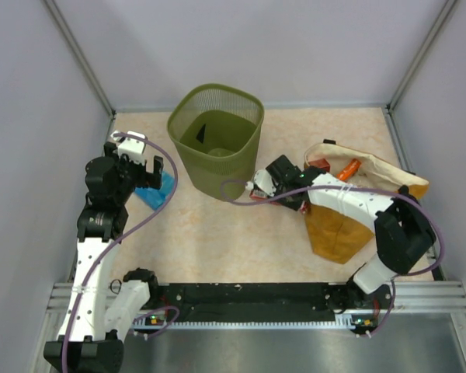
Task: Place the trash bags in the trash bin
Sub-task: Move the distractor to the center of the board.
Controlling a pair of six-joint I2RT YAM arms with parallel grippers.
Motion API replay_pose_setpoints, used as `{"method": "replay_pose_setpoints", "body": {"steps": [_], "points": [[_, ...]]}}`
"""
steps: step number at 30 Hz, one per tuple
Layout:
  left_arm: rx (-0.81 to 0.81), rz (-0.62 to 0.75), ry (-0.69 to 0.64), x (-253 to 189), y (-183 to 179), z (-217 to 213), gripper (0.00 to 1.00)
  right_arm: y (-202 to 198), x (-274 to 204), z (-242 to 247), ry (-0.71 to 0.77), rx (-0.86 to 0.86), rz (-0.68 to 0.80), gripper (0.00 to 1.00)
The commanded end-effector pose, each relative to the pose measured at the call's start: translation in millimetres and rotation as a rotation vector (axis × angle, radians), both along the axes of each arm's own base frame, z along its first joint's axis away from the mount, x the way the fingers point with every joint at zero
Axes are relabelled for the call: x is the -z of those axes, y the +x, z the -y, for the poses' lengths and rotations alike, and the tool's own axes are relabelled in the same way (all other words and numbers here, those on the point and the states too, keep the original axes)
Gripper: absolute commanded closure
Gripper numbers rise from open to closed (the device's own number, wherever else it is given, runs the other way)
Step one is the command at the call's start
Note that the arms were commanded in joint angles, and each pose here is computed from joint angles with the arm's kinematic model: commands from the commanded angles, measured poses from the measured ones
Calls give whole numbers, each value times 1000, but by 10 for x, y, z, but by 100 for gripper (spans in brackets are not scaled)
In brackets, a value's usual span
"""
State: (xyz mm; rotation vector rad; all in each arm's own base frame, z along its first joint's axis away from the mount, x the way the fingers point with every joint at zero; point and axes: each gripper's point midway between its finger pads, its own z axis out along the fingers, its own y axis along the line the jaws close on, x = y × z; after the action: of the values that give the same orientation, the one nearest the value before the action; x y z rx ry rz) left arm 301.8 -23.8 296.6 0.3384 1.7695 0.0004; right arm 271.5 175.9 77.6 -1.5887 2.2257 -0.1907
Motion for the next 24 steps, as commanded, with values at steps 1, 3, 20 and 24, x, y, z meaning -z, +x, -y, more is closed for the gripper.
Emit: {"method": "replay_pose_setpoints", "body": {"steps": [1, 3, 20, 24], "points": [[15, 39, -5, -88, -2, 25, 1, 682, -376, 126, 60, 195, 142, 86], [14, 41, -3, -92, -5, 22, 1, 897, -411, 241, 38, 262, 168, 86], [3, 46, 7, -90, 1, -3, 1, 2153, -482, 473, 114, 555, 292, 85], [10, 48, 7, -96, 9, 9, 1, 2427, -461, 619, 122, 615, 324, 82]]}}
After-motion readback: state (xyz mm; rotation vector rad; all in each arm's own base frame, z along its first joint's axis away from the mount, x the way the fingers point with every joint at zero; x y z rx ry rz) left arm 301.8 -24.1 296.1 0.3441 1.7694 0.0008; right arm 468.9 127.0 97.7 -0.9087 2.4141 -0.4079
